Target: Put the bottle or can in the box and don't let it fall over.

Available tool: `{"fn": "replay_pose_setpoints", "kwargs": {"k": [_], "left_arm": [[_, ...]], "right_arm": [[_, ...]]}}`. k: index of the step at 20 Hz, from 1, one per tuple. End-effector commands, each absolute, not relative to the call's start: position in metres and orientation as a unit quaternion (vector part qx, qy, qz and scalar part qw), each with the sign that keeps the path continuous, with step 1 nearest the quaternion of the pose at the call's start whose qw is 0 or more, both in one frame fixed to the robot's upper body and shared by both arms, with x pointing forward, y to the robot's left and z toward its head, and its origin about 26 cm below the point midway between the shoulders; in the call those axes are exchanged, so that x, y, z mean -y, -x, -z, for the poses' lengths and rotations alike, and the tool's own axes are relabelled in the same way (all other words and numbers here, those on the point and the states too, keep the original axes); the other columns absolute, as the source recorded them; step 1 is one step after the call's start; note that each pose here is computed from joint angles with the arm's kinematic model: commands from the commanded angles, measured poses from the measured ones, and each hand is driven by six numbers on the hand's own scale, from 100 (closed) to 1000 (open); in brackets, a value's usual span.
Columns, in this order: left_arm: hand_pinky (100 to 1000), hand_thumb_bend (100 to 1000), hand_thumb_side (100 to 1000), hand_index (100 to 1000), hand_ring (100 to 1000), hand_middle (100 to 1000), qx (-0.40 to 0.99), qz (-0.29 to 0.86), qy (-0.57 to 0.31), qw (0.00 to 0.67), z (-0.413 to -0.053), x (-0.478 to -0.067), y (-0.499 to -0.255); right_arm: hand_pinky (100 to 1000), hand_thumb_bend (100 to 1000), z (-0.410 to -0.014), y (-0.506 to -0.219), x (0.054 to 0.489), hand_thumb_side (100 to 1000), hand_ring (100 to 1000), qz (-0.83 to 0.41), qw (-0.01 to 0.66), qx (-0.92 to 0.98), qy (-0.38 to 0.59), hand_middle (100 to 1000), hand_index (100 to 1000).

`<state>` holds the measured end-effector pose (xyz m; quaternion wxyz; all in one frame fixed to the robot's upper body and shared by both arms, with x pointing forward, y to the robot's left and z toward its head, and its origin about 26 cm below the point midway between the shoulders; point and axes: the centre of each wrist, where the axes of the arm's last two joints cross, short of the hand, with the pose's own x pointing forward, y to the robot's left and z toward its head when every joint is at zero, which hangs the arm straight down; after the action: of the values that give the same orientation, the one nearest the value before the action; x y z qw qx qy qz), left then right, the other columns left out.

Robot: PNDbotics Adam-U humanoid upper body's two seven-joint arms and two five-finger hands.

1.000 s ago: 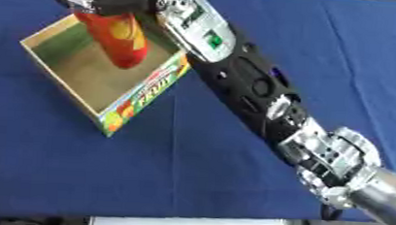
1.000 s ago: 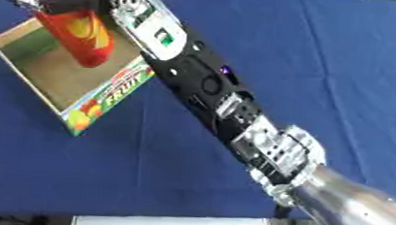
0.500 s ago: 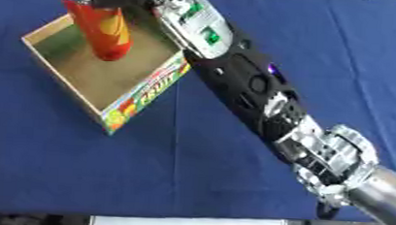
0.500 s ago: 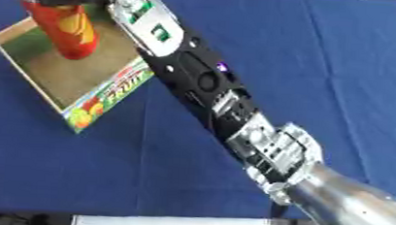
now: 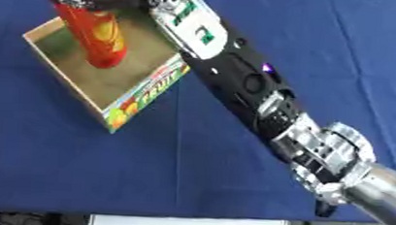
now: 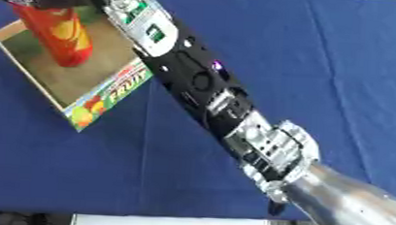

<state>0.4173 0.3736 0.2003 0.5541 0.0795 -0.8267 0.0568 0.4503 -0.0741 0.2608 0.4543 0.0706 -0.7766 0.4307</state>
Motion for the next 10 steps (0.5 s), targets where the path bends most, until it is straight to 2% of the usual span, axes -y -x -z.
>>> {"fn": "replay_pose_setpoints", "kwargs": {"k": [1,3,10], "left_arm": [[756,538,1000,899,932,906,0.839,-0.051,-0.086,0.534,-0.2190,-0.3790,-0.4156],[756,524,993,899,932,905,0.839,-0.051,-0.086,0.535,-0.2185,-0.3793,-0.4155],[756,528,999,899,931,905,0.838,-0.052,-0.087,0.537,-0.2169,-0.3803,-0.4153]], "right_arm": [[1000,513,-0.2711,-0.4496,0.0713,100,1000,-0.444,0.439,0.777,-0.078,1000,1000],[1000,359,-0.2694,-0.4511,0.0731,100,1000,-0.448,0.444,0.772,-0.082,1000,1000],[993,475,-0.2731,-0.4500,0.0762,100,1000,-0.436,0.444,0.778,-0.088,1000,1000]]}}
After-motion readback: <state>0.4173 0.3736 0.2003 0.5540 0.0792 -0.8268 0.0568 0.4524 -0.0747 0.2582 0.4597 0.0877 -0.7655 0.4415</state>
